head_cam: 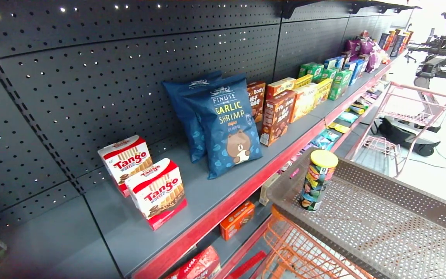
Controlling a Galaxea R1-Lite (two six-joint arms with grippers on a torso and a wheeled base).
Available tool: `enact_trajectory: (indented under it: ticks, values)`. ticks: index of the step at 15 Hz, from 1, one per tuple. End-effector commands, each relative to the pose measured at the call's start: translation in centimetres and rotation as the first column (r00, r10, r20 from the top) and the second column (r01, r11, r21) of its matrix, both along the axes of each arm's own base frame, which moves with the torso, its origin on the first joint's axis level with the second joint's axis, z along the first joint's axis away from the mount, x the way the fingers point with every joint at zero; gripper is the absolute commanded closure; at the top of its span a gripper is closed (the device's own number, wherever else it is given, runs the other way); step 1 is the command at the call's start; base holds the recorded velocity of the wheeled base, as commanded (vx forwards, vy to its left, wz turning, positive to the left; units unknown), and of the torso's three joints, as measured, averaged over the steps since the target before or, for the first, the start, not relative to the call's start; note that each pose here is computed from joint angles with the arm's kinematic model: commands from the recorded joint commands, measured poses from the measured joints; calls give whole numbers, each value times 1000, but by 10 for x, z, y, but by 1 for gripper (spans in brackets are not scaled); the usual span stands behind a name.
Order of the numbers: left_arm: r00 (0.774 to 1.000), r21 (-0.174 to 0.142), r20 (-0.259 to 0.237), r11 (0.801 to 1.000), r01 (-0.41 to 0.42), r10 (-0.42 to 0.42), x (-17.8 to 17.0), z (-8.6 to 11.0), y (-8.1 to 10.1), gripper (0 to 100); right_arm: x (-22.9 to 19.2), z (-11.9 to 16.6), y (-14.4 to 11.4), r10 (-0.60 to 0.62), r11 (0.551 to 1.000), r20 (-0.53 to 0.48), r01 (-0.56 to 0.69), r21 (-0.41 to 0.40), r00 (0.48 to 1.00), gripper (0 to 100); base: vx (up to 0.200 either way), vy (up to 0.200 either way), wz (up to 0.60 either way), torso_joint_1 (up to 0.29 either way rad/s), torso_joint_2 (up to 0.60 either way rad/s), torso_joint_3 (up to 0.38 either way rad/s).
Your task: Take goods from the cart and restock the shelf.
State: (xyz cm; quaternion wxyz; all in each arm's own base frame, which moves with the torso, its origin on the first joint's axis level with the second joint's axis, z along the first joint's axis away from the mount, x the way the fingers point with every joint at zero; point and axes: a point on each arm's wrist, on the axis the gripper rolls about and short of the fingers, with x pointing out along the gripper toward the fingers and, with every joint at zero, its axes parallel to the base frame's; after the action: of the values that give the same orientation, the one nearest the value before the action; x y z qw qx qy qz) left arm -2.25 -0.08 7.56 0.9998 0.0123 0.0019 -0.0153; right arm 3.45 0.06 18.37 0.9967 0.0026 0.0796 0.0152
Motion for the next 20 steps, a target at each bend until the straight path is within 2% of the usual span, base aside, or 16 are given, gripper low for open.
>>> enact_trajectory:
  ticks: [1,3,5,7,11,14,17,20]
  values:
    - [1000,0,0,1000,0,0,0,0,0,0,77,7,-5,-43,999,-156,43,-4,987,0,0,0,0,0,0,0]
    - [1000,0,0,1000,0,0,0,0,0,0,99,-4,-5,-30,1000,-237,27,-16,971,0,0,0,0,0,0,0]
    - [1000,0,0,1000,0,0,0,0,0,0,108,-11,-3,-12,1000,-263,10,-9,965,0,0,0,0,0,0,0]
    - [1000,0,0,1000,0,0,0,0,0,0,129,-14,0,15,1000,-263,-17,-7,965,0,0,0,0,0,0,0]
    - [1000,0,0,1000,0,0,0,0,0,0,177,-39,9,94,995,-258,-95,9,961,0,0,0,0,0,0,0]
    - [1000,0,-2,1000,0,0,0,0,0,0,212,-59,11,167,986,-203,-166,21,965,0,0,0,0,0,0,0]
    - [1000,0,0,1000,0,0,0,0,0,0,229,-80,10,227,969,-222,-242,-44,948,0,0,0,0,0,0,0]
    - [1000,0,-2,1000,0,0,0,0,0,0,238,-90,14,278,956,-241,-292,-24,930,0,0,0,0,0,0,0]
